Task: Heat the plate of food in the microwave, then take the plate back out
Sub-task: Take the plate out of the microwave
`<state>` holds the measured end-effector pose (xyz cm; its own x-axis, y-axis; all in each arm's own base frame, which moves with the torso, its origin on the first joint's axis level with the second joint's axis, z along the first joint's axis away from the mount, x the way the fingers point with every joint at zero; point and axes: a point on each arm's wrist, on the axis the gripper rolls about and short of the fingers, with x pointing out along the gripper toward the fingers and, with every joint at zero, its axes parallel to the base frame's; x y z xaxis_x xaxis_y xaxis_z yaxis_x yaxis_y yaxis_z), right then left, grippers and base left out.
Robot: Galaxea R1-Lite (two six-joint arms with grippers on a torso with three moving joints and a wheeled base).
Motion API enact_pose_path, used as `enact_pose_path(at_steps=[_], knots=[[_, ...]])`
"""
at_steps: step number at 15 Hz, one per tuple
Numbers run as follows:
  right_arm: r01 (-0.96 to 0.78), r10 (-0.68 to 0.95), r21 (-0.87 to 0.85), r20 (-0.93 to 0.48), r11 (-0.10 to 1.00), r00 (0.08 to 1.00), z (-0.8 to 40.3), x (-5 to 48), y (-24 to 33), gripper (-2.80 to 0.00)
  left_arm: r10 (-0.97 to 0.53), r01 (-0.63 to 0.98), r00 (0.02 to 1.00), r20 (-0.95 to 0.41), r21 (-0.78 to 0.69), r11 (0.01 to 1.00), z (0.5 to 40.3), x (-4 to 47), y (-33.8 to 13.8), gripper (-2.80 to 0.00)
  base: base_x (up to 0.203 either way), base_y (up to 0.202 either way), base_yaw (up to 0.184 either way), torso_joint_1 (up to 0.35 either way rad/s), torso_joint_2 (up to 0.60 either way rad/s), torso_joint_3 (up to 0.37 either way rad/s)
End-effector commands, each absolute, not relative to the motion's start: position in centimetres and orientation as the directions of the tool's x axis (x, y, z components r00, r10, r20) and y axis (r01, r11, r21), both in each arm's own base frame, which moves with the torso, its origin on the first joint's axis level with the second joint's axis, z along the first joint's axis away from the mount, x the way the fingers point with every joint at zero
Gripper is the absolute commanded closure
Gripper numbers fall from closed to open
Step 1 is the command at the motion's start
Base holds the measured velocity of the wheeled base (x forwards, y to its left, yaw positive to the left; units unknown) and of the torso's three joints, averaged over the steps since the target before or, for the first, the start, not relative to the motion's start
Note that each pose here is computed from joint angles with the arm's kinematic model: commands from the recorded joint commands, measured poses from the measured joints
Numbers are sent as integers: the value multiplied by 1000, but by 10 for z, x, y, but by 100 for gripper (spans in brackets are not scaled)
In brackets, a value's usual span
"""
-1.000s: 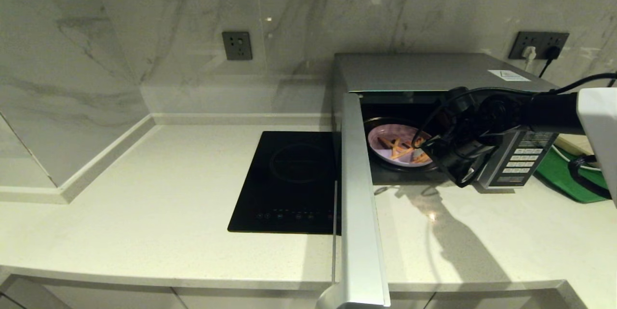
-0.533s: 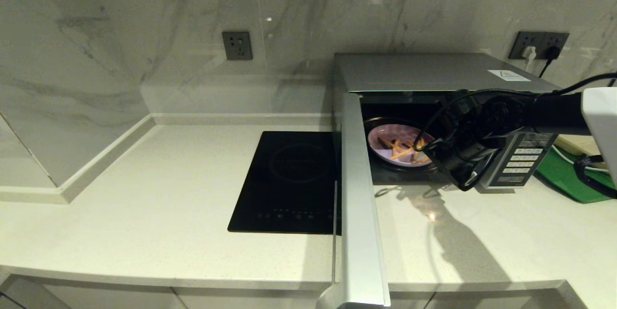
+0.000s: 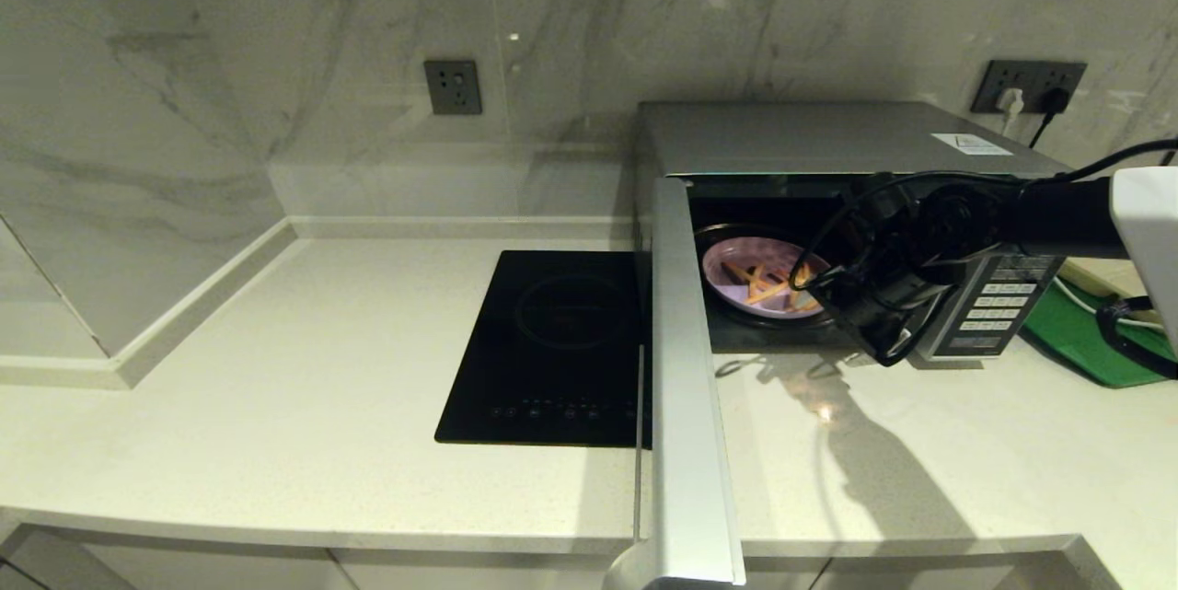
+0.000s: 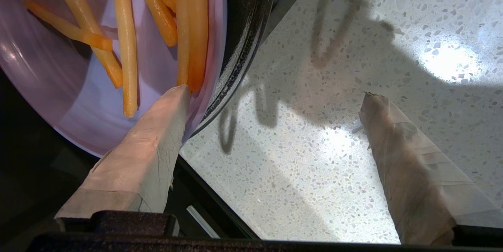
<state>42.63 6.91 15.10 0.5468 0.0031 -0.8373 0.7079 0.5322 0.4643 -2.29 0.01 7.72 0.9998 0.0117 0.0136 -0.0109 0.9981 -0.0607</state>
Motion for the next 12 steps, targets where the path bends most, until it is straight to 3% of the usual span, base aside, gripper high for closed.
enact_pose_path(at_steps=[1, 12], knots=[[712, 4, 464, -839, 527, 544, 150, 426, 69, -280, 12, -11, 1000, 14, -61, 998, 77, -23, 0, 0, 0, 0, 0, 0, 0, 0], [720, 0, 452, -847, 526, 532, 151, 420, 68, -280, 12, -11, 1000, 14, -61, 998, 77, -23, 0, 0, 0, 0, 0, 0, 0, 0]])
